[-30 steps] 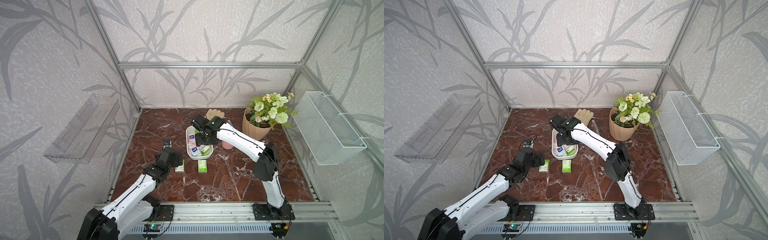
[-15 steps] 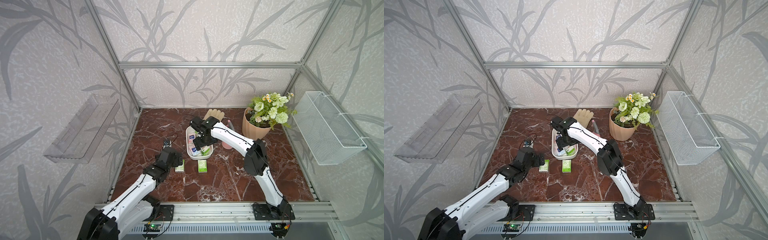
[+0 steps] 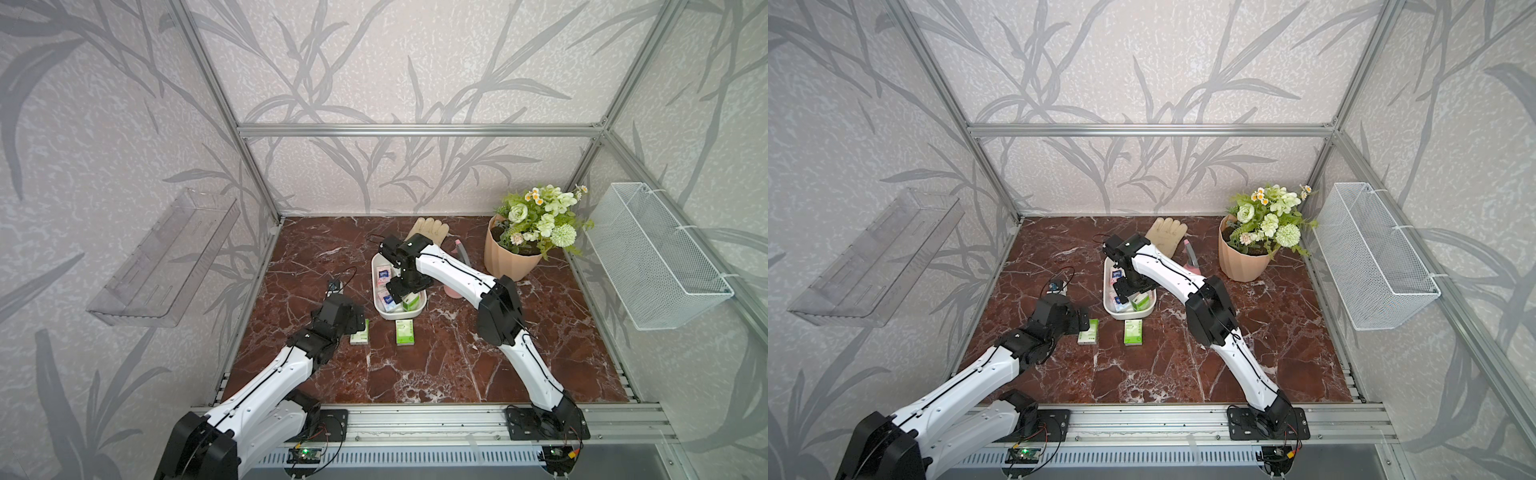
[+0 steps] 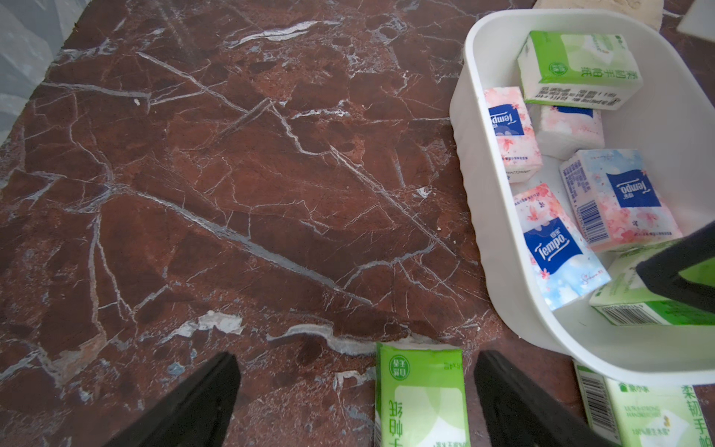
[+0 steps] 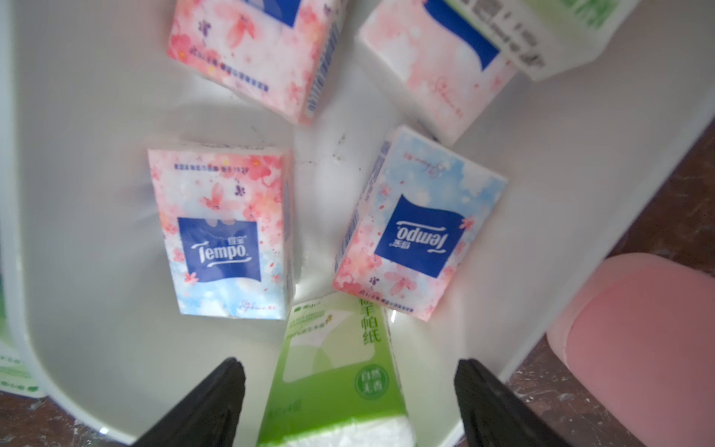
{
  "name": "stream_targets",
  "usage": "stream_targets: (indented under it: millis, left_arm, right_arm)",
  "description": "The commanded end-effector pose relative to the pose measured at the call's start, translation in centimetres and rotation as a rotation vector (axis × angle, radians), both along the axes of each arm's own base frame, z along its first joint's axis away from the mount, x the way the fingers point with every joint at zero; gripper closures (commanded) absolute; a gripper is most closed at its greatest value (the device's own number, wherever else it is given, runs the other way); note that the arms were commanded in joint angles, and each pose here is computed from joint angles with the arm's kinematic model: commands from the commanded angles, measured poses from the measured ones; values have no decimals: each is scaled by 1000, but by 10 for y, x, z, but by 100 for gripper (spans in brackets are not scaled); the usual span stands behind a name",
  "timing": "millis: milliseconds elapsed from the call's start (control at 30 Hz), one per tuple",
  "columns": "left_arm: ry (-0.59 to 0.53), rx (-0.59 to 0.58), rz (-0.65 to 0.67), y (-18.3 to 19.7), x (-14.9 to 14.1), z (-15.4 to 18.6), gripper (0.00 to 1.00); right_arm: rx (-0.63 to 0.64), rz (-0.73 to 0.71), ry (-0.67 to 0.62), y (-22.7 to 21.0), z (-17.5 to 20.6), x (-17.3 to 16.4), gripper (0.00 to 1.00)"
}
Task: Take the pocket tissues out of the storage box
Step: Pick up the pocket tissues from the storage box.
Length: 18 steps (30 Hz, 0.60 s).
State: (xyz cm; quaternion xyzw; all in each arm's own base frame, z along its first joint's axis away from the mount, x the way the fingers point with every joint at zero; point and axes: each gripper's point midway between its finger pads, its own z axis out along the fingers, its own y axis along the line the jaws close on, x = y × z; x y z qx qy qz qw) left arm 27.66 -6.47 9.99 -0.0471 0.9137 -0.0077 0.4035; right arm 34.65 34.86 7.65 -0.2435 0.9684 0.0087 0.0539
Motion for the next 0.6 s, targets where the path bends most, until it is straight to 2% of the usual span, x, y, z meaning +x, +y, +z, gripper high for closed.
stream_targets:
  millis: [0,567]
  left_arm:
    - [-9,13,24,5,3,5,0]
    - [1,11,19,3,3,3,0]
  right_arm:
    - [-31,13,44,-6,-7,-5,13]
    - [-78,16,87,-17,-17,-15,27]
